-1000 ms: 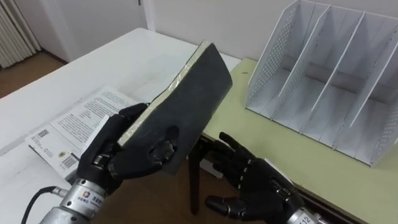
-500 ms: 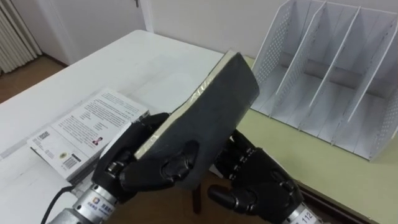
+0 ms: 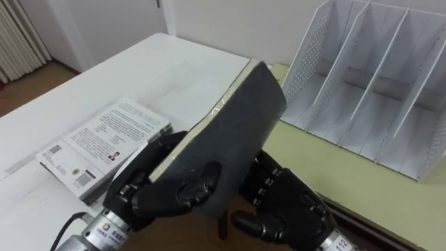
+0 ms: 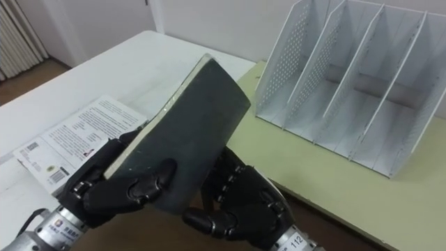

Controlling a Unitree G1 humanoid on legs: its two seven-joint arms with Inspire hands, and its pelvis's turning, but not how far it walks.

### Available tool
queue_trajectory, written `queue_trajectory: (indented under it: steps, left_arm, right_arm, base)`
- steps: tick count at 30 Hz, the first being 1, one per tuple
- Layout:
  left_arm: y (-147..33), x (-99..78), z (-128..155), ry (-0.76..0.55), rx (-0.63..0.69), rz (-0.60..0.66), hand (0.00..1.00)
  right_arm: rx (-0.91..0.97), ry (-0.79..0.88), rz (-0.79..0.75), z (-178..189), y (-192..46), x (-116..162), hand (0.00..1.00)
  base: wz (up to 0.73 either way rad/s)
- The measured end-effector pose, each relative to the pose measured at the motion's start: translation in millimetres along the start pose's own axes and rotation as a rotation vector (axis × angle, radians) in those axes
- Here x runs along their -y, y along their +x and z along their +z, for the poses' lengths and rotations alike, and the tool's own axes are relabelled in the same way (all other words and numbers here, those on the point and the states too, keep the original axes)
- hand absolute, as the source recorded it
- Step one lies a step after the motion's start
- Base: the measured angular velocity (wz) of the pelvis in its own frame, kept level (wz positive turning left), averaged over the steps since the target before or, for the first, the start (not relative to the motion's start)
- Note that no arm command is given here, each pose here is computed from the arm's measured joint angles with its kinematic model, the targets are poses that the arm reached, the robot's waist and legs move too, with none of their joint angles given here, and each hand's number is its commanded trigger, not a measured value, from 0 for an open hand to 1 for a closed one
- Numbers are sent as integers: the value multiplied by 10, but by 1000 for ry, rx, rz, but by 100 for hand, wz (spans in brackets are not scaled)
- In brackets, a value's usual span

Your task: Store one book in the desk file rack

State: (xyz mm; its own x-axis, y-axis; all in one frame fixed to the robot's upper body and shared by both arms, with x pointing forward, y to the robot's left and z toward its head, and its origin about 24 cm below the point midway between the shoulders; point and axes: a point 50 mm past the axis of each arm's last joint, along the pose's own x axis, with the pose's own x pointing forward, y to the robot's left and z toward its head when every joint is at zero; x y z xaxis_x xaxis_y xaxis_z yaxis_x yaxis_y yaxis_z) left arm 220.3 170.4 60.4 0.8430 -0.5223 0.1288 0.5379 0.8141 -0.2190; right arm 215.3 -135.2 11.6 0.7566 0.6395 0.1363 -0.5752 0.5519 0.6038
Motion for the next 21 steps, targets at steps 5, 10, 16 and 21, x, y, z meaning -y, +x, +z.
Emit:
queue_trajectory:
  steps: [5,10,16,21]
  left_arm:
    - [-18,-24,-15,3,-14,-8,100]
    - [-55,-69,-46,-18,-40,-25,100]
    - [-85,-139,-79,-70,-40,-31,100]
    - [-135,-256,-63,-50,-82,-36,100]
  right_arm:
    - [-10,21,-3,7,-22,17,0]
    - [-16,69,13,7,-44,19,0]
    - [-5,133,41,1,-48,3,0]
    - [-53,125,50,16,-87,17,0]
  base:
    - [0]
    - [0]
    - [0]
    - [0]
